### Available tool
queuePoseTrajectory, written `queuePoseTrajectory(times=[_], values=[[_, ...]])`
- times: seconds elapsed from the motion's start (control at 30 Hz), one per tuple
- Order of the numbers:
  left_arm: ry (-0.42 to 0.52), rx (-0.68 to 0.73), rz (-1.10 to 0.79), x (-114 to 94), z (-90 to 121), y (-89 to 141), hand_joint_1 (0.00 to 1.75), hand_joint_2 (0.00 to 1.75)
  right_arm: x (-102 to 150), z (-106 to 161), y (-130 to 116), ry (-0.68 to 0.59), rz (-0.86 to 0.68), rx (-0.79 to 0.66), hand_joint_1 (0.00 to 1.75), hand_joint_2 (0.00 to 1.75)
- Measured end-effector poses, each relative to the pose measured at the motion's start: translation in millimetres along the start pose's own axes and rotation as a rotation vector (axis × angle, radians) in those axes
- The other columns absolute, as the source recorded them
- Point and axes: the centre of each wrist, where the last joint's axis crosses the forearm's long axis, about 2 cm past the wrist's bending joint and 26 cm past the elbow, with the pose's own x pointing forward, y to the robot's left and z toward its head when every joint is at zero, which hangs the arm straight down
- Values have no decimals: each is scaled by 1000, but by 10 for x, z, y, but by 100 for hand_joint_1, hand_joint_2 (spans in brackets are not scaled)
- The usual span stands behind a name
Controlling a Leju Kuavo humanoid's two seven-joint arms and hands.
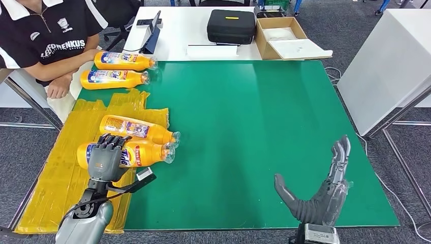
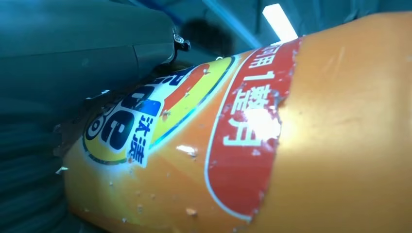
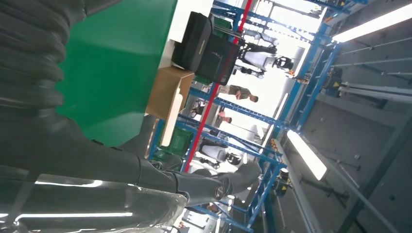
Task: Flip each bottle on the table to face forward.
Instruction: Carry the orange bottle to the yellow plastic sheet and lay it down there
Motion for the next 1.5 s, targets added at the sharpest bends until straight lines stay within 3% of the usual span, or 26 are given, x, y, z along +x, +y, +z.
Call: queuePoseTrajectory(times=[0.3,0.33,0.43,0.47,1.33,1.5], values=[[90,-110,7,-88,-18,-195,175,175,-9,6,32,6,-2,22,0,175],[95,-117,8,-93,-11,-207,166,175,-9,5,37,8,-5,27,0,175],[115,-139,10,-103,26,-243,38,175,-11,0,59,14,-12,43,0,175],[122,-146,10,-104,37,-254,3,175,-12,-4,67,15,-12,48,0,175],[192,-197,70,-86,18,-342,0,175,-26,-26,103,25,-9,75,0,175],[220,-234,312,52,42,-242,0,175,-29,35,92,42,-40,60,0,175]])
